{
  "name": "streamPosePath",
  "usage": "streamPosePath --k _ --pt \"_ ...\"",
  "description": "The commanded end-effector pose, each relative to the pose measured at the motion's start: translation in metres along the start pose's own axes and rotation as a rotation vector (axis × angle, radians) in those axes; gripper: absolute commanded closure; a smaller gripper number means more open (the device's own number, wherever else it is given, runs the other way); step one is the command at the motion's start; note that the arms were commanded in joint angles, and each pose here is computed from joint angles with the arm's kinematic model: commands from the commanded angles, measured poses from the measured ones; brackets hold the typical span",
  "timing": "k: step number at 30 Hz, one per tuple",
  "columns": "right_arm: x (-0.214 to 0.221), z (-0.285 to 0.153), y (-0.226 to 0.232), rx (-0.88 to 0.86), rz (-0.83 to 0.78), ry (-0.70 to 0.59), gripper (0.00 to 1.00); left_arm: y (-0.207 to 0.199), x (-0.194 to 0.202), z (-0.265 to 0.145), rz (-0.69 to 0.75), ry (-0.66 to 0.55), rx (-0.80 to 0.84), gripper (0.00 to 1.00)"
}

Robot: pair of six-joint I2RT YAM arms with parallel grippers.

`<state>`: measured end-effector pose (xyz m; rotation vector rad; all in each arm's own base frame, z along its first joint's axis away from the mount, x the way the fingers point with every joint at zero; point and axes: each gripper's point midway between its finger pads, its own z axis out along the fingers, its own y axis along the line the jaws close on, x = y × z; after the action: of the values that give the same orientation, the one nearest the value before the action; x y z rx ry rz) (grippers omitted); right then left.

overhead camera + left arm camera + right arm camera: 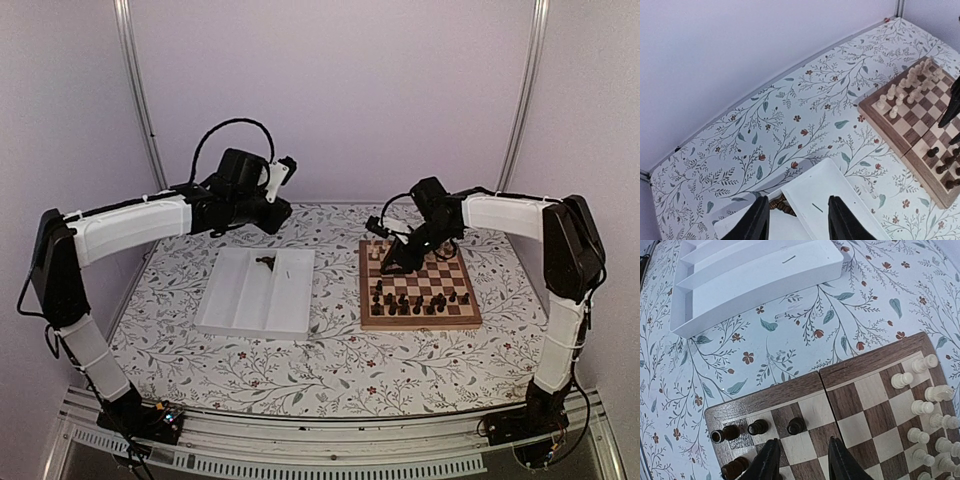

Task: Set up the chess pieces on the board
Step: Pick up the chess piece from the chessboard.

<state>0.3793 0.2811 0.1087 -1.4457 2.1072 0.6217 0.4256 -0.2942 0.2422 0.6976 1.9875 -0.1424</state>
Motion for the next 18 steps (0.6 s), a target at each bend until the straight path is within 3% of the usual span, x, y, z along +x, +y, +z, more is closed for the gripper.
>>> streamPosePath --k 1,12,18 --pt "0.008 0.016 -0.001 0.008 0.025 0.079 0.64 -0.001 0.018 0.012 0.003 0.019 -0.009 0.58" --pt "0.021 0.047 0.002 -0.016 0.051 0.145 0.64 -0.012 0.019 0.011 0.003 0.032 0.051 0.57" --pt "0.024 0.049 0.004 -0.029 0.058 0.151 0.72 -0.016 0.021 0.013 0.004 0.044 0.066 0.58"
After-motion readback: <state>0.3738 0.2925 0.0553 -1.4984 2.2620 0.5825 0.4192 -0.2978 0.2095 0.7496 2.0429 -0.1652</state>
